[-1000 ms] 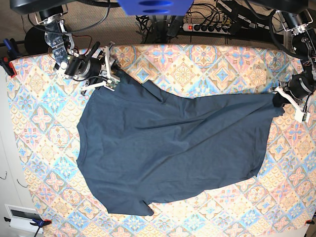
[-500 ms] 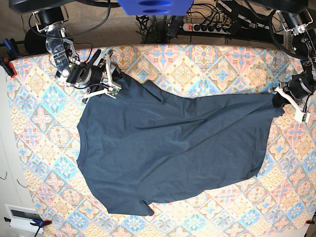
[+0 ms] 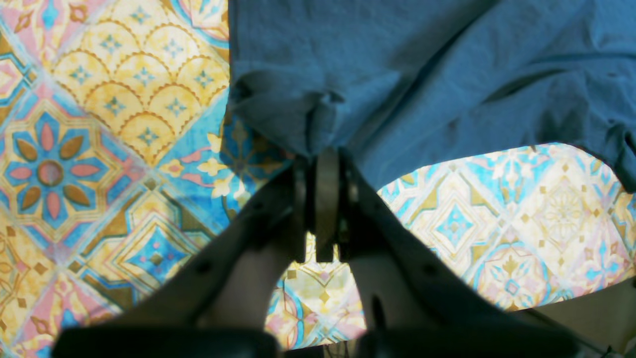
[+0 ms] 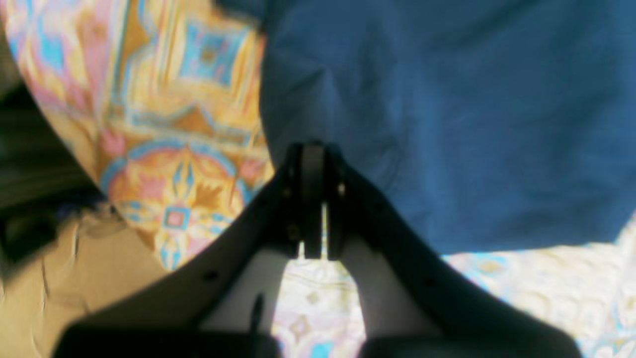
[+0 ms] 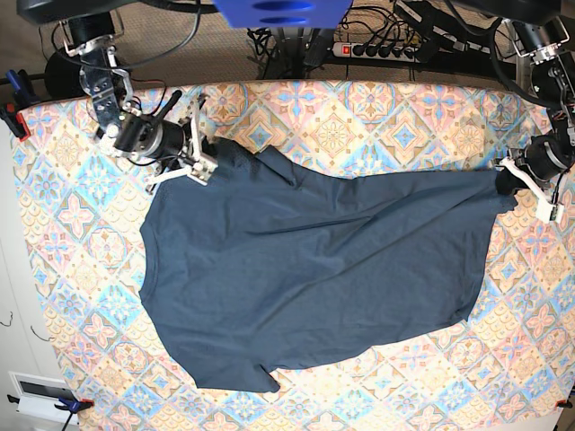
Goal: Layout the t-shirt on the table in an organized manner, then fold the t-shirt properly
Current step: 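Pull the shoulder edge with the right gripper away from the left gripper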
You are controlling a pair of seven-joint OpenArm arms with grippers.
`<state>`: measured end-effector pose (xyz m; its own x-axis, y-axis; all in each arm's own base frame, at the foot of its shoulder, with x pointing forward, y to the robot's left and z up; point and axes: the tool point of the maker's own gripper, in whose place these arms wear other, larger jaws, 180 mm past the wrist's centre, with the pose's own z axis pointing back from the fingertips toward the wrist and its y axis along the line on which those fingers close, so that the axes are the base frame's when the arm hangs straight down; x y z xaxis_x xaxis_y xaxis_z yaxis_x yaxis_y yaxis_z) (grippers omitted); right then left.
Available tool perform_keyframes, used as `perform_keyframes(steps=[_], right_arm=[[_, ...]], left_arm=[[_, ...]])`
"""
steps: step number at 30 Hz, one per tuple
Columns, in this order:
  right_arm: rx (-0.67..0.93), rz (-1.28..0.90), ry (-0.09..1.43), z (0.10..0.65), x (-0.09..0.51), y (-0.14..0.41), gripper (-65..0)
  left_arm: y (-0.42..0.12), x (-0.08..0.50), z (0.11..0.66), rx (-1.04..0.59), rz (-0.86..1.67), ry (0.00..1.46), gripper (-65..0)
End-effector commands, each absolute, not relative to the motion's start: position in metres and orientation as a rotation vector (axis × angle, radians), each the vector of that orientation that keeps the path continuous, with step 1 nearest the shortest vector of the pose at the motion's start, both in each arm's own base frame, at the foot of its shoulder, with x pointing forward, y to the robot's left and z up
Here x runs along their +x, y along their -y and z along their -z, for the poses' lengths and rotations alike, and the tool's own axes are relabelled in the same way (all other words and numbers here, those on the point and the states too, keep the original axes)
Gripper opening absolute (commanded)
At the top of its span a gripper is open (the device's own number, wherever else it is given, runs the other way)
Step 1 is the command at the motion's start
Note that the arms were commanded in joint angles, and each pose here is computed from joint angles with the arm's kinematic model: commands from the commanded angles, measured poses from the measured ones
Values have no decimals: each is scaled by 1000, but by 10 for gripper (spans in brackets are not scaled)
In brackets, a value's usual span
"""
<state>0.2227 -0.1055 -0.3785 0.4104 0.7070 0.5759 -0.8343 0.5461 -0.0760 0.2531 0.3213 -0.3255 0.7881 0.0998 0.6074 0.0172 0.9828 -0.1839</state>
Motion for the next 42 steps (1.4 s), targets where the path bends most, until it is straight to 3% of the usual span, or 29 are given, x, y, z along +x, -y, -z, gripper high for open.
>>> perform_keyframes(steps=[1, 9, 23, 29, 36, 42], right_arm=[[243, -964, 621, 371, 223, 111, -644], [391, -759, 652, 351, 208, 141, -644], [328, -766, 553, 359, 184, 177, -644], [329, -674, 540, 355, 167, 198, -644], [299, -657, 558, 350, 173, 209, -644], [265, -671, 665, 329, 211, 209, -644]], left_arm=[[-326, 260, 312, -167, -25, 703, -650], [-332, 241, 322, -143, -14, 638, -650], [-342, 226, 334, -88, -10, 579, -650], [-350, 213, 343, -38, -4, 529, -650], [-346, 216, 343, -53, -10, 545, -650], [-331, 246, 333, -109, -52, 672, -650]])
